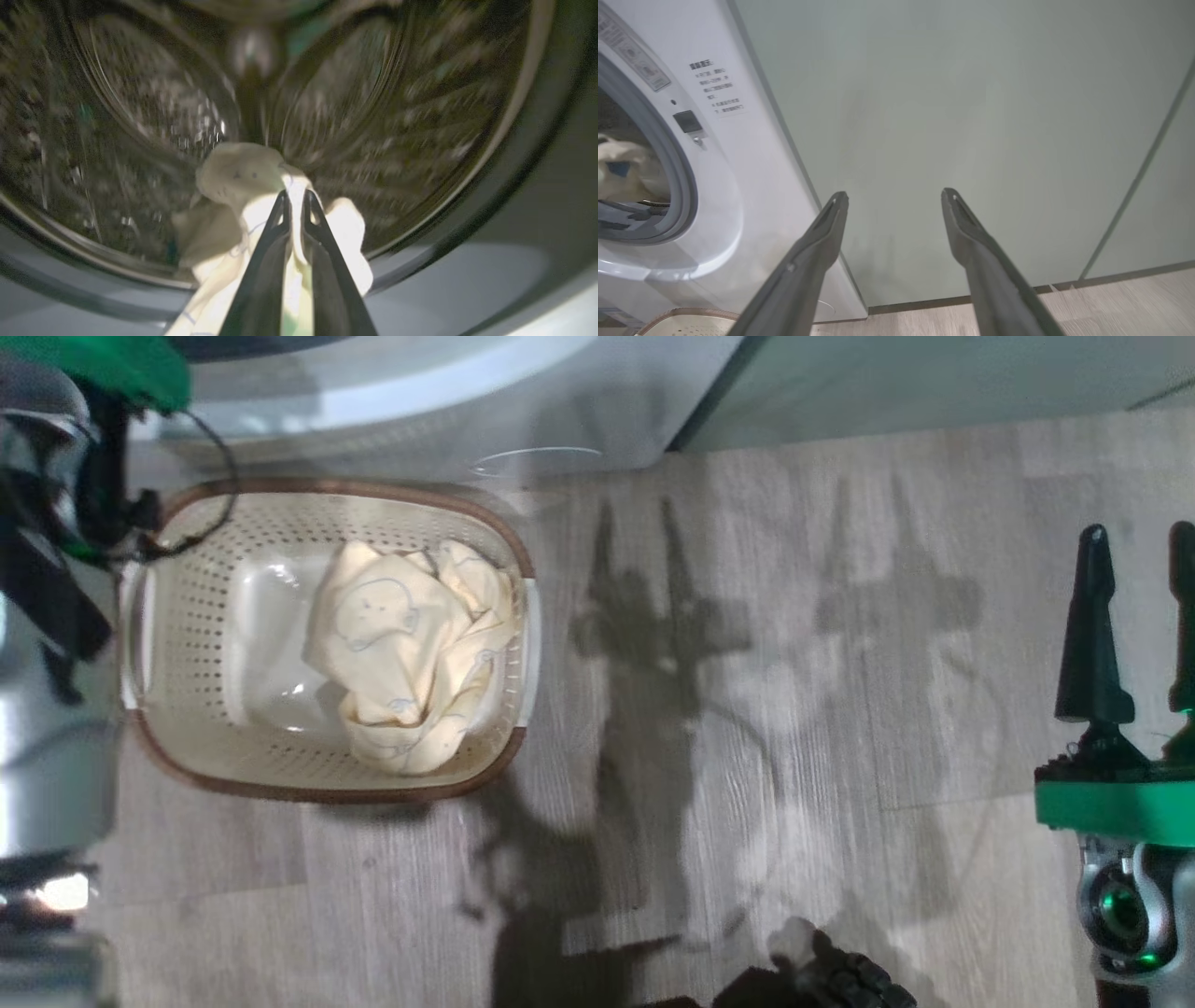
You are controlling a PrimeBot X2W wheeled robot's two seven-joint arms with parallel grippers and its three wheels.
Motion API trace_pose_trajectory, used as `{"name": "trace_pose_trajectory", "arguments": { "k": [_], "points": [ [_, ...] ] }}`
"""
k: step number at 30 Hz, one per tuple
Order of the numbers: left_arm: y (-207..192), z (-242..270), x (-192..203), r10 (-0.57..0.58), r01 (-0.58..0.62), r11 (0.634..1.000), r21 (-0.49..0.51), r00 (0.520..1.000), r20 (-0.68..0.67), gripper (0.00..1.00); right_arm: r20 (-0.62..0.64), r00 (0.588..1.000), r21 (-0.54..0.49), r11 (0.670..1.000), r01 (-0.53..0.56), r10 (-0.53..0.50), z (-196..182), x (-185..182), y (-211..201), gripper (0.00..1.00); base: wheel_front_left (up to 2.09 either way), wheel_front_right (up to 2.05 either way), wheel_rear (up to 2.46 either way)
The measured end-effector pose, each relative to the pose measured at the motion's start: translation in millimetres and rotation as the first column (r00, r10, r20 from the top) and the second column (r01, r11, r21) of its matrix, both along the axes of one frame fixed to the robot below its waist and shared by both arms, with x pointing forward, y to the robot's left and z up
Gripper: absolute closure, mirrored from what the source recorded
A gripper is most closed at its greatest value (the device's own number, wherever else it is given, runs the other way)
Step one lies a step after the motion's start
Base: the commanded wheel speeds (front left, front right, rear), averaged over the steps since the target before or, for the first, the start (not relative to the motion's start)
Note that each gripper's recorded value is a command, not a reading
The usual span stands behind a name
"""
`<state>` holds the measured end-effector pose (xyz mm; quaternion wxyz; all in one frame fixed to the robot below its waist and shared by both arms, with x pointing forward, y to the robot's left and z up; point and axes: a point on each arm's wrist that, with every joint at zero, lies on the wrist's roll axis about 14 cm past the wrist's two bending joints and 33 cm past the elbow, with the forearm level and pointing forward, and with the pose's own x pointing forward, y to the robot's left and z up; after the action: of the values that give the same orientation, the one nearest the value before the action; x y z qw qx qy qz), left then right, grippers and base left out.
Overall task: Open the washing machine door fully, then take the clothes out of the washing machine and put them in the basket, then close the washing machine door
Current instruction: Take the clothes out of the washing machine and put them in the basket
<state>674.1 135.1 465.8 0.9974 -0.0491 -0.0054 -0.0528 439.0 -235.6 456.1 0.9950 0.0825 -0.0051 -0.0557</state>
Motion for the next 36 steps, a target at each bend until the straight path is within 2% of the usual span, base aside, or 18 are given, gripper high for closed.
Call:
{"name": "trace_pose_trajectory", "arguments": {
  "k": [6,12,19,22,24,27,29,32,36],
  "points": [
    [10,46,-38,0.044,-0.023,0.996,-0.087,0.970,0.241,1.00,0.026,0.999,-0.015,0.999,-0.037,0.037,6,8,11,0.00,0.00,0.00,0.00],
    [16,80,-77,0.070,-0.029,0.993,-0.118,0.930,0.360,1.00,0.048,0.997,-0.019,0.998,-0.065,0.066,11,13,21,0.00,0.00,0.00,0.00],
    [20,175,-126,0.082,-0.018,0.994,-0.109,0.778,0.623,1.00,0.063,0.993,-0.023,0.995,-0.096,0.097,15,16,32,0.00,0.00,0.00,0.00],
    [21,192,-144,0.080,-0.010,0.994,-0.109,0.743,0.665,1.00,0.066,0.992,-0.019,0.994,-0.104,0.105,16,15,36,0.00,0.00,0.00,0.00],
    [24,196,-151,0.082,-0.017,0.995,-0.102,0.736,0.672,1.00,0.074,0.991,-0.019,0.994,-0.111,0.112,19,16,38,0.00,0.00,0.00,0.00],
    [27,189,-156,0.084,-0.024,0.995,-0.101,0.754,0.651,1.00,0.082,0.990,-0.018,0.993,-0.118,0.119,21,16,41,0.00,0.00,0.00,0.00],
    [28,175,-156,0.085,-0.035,0.995,-0.093,0.785,0.614,1.00,0.085,0.989,-0.017,0.993,-0.120,0.121,23,16,42,0.00,0.00,0.00,0.00],
    [30,132,-151,0.075,-0.043,0.996,-0.075,0.866,0.495,1.00,0.085,0.989,-0.017,0.993,-0.121,0.122,23,16,42,0.00,0.00,0.00,0.00],
    [28,50,-150,0.062,-0.047,0.997,-0.063,0.964,0.259,1.00,0.082,0.990,-0.016,0.993,-0.115,0.116,22,15,40,0.00,0.00,0.00,0.00]
  ]
}}
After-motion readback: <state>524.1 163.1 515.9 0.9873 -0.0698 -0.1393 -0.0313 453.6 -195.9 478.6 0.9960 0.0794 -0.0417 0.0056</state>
